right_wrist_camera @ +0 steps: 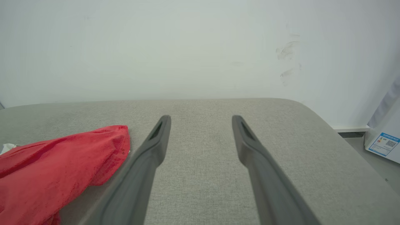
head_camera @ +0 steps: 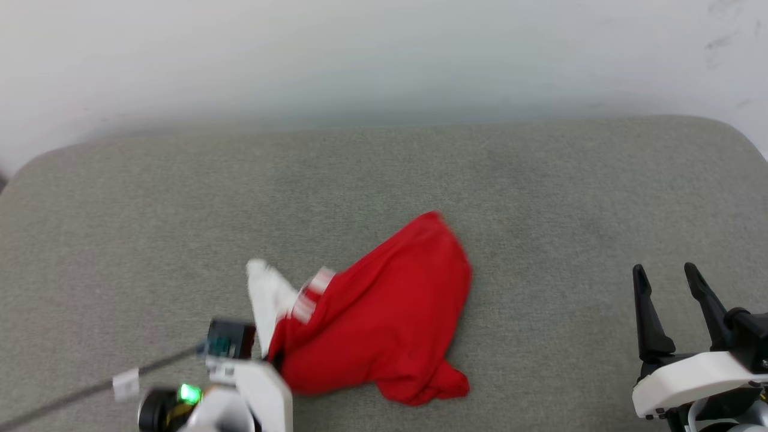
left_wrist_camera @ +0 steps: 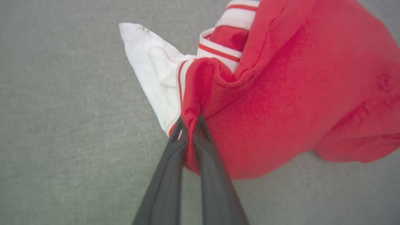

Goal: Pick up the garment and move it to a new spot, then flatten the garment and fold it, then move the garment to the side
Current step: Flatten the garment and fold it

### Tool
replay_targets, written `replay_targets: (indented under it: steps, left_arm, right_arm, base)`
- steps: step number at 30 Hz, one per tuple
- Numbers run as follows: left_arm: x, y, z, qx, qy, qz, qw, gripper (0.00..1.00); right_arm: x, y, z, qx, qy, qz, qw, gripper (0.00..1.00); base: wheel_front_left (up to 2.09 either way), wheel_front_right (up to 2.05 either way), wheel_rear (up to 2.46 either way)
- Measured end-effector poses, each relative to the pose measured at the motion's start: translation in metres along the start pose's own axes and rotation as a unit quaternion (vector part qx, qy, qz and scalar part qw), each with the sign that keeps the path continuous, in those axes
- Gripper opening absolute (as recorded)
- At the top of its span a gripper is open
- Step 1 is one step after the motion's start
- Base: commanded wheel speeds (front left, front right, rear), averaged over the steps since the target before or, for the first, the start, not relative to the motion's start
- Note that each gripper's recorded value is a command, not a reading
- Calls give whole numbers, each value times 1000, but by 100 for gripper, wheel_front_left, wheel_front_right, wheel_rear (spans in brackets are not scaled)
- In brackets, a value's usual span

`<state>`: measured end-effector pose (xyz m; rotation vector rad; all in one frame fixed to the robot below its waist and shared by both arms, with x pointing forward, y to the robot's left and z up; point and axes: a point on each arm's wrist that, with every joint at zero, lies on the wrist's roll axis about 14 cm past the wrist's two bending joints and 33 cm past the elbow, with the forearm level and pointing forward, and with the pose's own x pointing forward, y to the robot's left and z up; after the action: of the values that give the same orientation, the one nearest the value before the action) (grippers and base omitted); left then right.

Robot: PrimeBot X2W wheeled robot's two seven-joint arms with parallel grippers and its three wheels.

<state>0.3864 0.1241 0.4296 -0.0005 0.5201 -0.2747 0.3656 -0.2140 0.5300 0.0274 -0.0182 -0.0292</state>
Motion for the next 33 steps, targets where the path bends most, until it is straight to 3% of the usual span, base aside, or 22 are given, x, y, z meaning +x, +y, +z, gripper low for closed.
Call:
replay_targets:
  steps: [3, 4, 5, 6, 11, 20, 25, 33]
  left_arm:
    - [-23, 3, -54, -47, 59, 18, 997, 0]
    - [-28, 1, -66, -64, 75, 18, 995, 14]
    - [-32, -1, -73, -77, 82, 21, 993, 81]
    - [-35, -4, -78, -85, 87, 22, 992, 100]
    - [-41, -3, -66, -104, 37, 39, 993, 100]
    - [-41, 23, 10, -55, -78, 59, 994, 100]
    - [-28, 38, 45, 7, -61, 39, 997, 100]
    - [13, 48, 40, 60, 81, -4, 995, 100]
  right_arm:
    - [0, 5, 5, -1, -6, 8, 1000, 100]
    - [1, 7, 7, -1, -8, 11, 1000, 100]
    - [1, 9, 9, -1, -11, 14, 1000, 100]
    - [1, 10, 11, -1, -13, 16, 1000, 100]
    - [-2, 14, 12, -1, -13, 21, 1000, 100]
    - [-6, 13, 20, -3, -20, 20, 1000, 100]
    - [-2, 12, 15, -3, -13, 18, 1000, 100]
    - [17, 8, 1, -1, 2, 12, 1000, 100]
  base:
    - [0, 0, 0]
    - [0, 0, 0]
    - [0, 0, 0]
    - [0, 0, 0]
    - [0, 0, 0]
    - [0, 0, 0]
    - [0, 0, 0]
    - [0, 0, 0]
